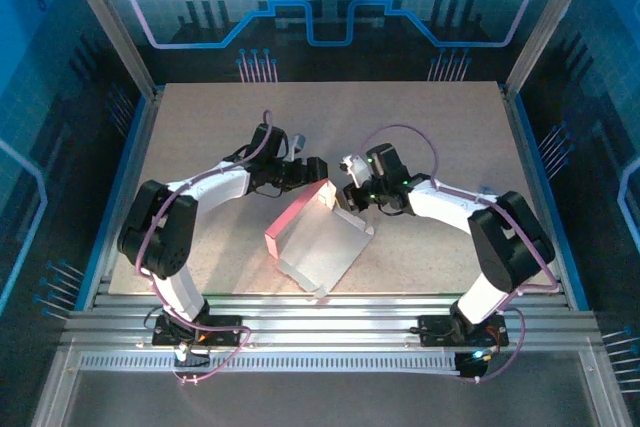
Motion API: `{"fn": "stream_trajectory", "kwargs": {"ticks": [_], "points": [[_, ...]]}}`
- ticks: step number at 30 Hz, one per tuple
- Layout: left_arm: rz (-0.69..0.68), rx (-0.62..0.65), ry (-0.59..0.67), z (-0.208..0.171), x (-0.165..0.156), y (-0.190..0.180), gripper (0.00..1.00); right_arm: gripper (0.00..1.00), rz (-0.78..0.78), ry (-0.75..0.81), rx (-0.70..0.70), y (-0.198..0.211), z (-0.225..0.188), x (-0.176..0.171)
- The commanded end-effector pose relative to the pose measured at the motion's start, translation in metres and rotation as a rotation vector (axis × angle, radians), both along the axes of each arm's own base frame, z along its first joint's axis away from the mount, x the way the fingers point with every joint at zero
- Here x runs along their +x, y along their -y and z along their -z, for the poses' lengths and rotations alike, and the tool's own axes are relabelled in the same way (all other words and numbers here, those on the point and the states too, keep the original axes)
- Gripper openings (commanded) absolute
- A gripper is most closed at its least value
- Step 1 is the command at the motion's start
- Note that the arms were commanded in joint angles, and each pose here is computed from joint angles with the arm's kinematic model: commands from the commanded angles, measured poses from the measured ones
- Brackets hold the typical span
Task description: Fold the paper box
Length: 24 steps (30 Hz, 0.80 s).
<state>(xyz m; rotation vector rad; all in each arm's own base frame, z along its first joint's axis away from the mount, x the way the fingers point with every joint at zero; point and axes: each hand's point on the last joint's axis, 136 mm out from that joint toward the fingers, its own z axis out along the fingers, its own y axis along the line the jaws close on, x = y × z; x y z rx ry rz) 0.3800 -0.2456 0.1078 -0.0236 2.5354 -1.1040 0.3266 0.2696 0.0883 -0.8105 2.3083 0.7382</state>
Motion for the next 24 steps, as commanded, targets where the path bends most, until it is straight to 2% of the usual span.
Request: {"fn": "stream_trajectory", "kwargs": {"ticks": [1,15,24], "points": [[0.040,0.018,-0.042,0.012,-0.005,-0.001,0.81,0.29,-0.053,0.053,0.029,-0.019,-0.012,0.006],[0.120,0.008,-0.064,0.015,-0.009,0.003,0.80,0.29,-0.106,0.083,0.006,-0.044,-0.012,0.005],[0.170,-0.014,-0.077,0.011,-0.013,0.005,0.78,0.28,-0.042,0.141,-0.058,-0.041,-0.008,0.021]]}}
